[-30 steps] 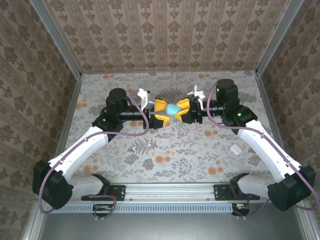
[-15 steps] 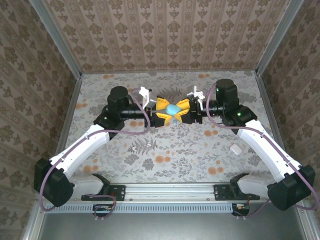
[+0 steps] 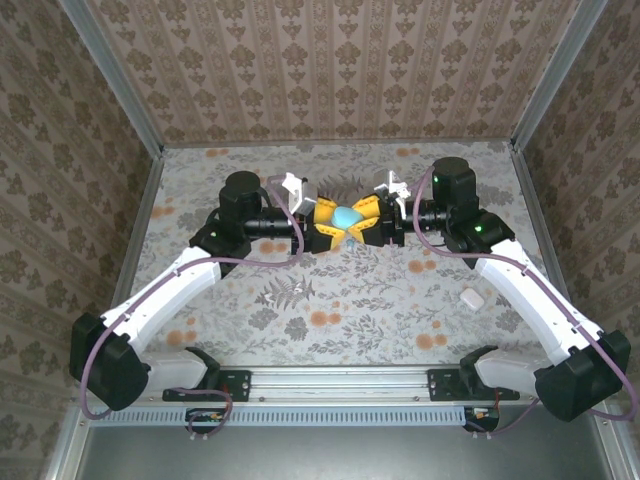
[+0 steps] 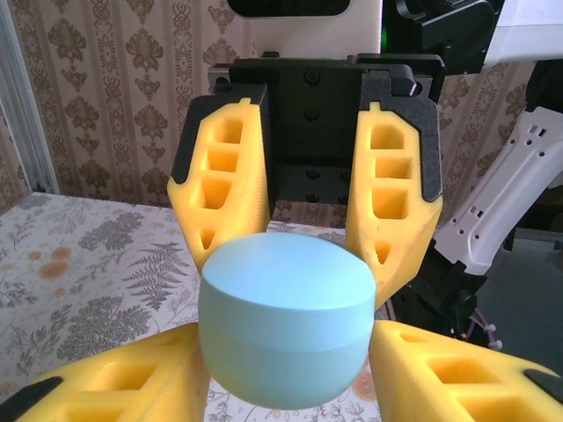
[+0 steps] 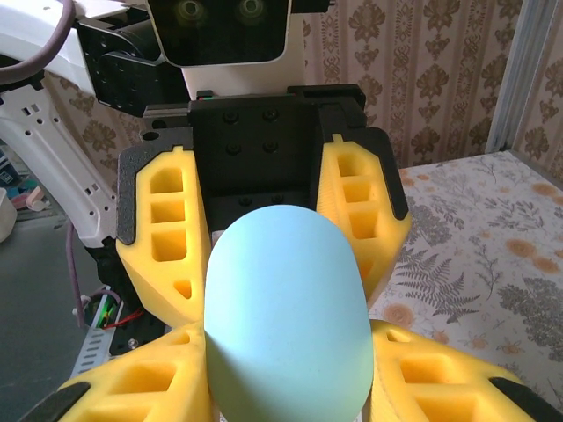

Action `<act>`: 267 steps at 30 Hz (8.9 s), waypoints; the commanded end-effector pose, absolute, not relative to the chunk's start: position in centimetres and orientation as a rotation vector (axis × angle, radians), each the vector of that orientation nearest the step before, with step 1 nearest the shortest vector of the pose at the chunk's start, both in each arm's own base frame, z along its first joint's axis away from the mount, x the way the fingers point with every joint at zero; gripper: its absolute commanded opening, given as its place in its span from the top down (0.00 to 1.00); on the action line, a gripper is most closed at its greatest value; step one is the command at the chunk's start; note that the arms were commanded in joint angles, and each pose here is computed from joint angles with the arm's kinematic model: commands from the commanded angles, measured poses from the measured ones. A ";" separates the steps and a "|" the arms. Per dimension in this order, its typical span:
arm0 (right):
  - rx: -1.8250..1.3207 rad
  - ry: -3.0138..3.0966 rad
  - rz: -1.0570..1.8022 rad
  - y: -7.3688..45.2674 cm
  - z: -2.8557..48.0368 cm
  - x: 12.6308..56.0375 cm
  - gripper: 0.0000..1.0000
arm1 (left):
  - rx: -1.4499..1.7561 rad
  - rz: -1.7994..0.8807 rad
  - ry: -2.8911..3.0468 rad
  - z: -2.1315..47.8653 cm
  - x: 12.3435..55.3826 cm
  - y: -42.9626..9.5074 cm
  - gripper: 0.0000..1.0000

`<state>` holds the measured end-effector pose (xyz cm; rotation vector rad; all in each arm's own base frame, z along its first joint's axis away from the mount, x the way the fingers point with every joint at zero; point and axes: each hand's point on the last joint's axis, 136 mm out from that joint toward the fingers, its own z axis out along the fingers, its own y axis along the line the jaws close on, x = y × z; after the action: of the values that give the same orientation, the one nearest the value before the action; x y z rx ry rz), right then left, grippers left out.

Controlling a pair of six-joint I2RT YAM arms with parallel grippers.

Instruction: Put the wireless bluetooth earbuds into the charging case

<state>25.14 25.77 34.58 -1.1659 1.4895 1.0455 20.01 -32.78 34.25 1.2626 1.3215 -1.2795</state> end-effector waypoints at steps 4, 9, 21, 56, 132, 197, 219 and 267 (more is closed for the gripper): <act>-1.190 1.448 1.042 25.7 35.2 24.5 0.63 | 1.260 -1.292 1.268 35.9 19.7 -33.1 0.48; -1.192 1.442 1.045 25.7 35.3 24.4 0.63 | 1.262 -1.296 1.279 35.6 19.8 -33.3 0.54; -1.168 1.467 1.014 25.5 35.1 24.9 0.55 | 1.251 -1.290 1.283 35.6 19.9 -33.3 0.64; -0.750 1.859 1.306 25.7 36.8 27.5 0.26 | 0.879 -1.112 1.165 37.1 22.2 -31.4 0.66; -0.627 1.803 0.988 24.6 38.0 33.3 0.27 | 0.896 -1.170 1.144 37.5 20.7 -31.7 0.68; -0.714 1.768 1.098 26.2 37.3 32.3 0.28 | 0.828 -1.137 1.173 37.2 21.8 -30.7 0.68; -0.637 1.822 1.253 26.5 39.0 31.6 0.26 | 0.793 -1.098 1.184 37.0 22.3 -30.3 0.68; -0.266 2.928 0.715 23.5 4.8 40.4 0.60 | 0.725 -0.990 1.209 36.6 22.0 -27.2 0.68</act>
<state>40.12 24.35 5.66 -0.2424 2.8910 0.8280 22.32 -27.69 36.06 0.7237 1.2309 -1.0070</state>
